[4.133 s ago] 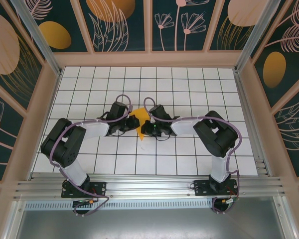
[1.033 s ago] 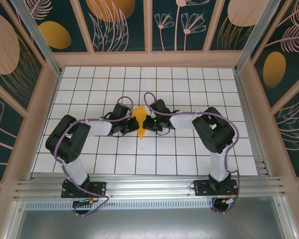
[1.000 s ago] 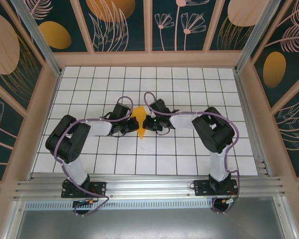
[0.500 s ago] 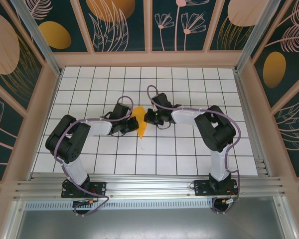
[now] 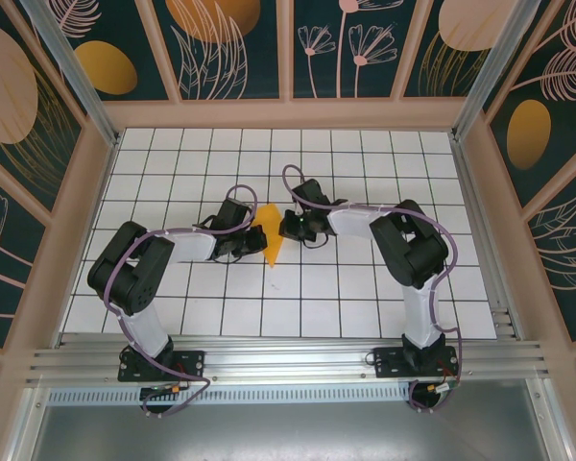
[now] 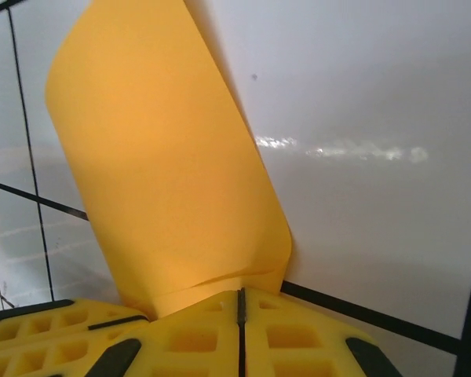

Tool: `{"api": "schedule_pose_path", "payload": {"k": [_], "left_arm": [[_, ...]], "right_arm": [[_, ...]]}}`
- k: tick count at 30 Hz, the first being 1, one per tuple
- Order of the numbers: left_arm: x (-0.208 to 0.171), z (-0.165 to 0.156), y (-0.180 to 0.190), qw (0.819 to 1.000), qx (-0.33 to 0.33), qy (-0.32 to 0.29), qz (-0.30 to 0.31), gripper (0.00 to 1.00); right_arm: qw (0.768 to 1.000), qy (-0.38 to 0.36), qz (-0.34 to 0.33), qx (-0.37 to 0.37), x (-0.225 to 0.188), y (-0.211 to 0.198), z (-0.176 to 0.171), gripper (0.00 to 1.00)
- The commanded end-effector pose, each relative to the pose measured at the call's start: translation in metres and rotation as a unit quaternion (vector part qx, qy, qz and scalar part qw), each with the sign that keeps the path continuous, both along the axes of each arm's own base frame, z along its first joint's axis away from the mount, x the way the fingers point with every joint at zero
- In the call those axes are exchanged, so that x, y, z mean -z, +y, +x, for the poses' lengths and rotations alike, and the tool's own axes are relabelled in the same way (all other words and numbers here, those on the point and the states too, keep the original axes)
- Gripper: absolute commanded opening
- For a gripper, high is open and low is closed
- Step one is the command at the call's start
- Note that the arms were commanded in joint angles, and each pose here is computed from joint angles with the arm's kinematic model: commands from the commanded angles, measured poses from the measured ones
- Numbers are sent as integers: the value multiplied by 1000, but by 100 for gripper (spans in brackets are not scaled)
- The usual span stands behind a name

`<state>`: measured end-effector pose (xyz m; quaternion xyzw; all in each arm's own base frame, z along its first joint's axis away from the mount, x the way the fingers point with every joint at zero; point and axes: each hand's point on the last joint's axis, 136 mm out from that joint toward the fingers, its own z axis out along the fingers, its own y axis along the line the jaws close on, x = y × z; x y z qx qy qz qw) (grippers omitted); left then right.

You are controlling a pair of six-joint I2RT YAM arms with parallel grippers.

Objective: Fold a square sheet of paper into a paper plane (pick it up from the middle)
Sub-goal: Third fold the triangle at the center of the table.

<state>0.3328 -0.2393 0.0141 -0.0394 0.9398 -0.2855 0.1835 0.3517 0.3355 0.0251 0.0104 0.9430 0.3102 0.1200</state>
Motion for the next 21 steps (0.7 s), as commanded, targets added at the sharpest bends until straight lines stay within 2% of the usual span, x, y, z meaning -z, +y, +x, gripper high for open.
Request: {"api": "schedule_pose_path", "payload": {"k": [1,4,9,21], "left_arm": [[37,-20,28,996,-13,51,71,5],[35,-19,28,996,-15,50,70,5],[36,-20,29,996,-16,51,72,5],[41,-25,34,995,-12,55,85,4]], "right_arm": [[1000,-24,13,-6,-19,5,13,8],[999,-29,18,-10,-23,10,17,8],[1000,-12,0,-3,0,5,18,8],[999,2,-42,23,26,-13,28,8]]}}
